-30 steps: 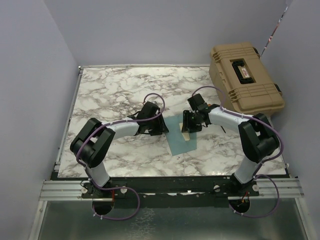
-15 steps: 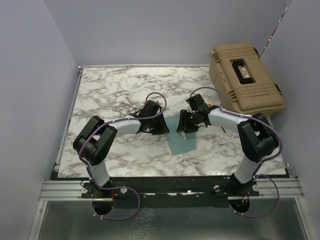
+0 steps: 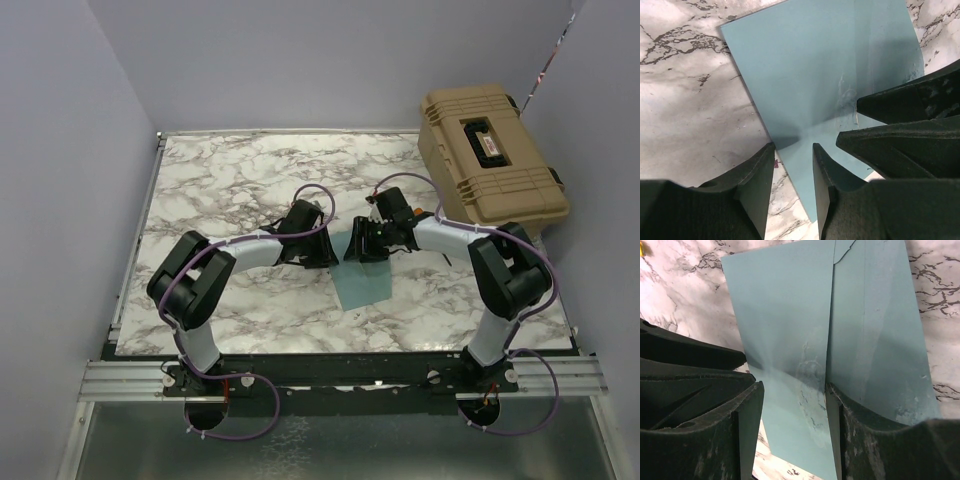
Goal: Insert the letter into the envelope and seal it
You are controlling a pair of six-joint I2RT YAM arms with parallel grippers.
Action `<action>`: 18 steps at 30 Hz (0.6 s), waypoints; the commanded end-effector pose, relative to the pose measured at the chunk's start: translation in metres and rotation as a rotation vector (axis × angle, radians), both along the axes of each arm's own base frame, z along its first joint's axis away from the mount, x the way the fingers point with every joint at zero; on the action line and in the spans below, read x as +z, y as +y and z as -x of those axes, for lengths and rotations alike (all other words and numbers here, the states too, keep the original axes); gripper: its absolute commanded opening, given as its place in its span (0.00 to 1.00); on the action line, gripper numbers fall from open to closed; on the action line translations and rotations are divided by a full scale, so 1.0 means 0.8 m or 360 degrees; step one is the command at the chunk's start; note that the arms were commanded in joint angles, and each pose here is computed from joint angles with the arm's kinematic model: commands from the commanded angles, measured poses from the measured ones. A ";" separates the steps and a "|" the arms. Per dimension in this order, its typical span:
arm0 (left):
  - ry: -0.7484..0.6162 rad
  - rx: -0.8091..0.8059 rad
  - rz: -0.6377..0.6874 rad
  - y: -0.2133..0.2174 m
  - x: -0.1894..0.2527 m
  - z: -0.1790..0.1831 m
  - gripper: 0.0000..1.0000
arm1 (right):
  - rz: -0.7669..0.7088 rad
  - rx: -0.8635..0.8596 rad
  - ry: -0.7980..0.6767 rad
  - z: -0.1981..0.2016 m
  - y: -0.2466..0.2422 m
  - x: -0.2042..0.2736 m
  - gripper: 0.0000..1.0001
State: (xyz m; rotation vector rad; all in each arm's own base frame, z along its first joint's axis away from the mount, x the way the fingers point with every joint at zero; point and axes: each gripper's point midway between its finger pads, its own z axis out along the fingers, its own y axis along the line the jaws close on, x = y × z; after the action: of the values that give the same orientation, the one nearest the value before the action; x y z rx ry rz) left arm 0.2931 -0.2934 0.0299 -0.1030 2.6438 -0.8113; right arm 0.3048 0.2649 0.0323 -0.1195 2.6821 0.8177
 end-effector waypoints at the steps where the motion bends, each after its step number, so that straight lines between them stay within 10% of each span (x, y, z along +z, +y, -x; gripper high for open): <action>1: 0.0044 0.0010 -0.0186 0.026 -0.031 0.009 0.38 | 0.0001 0.0000 0.0008 -0.001 0.002 0.000 0.57; 18: -0.0485 0.0314 -0.0271 0.090 0.087 -0.033 0.49 | 0.0447 -0.0471 -0.0394 -0.024 -0.113 0.080 0.63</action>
State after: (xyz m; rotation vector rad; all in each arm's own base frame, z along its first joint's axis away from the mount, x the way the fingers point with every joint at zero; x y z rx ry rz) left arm 0.3075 -0.2582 0.0802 -0.1118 2.4687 -0.6546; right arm 0.3264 0.2241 0.1101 -0.0131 2.4596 0.5741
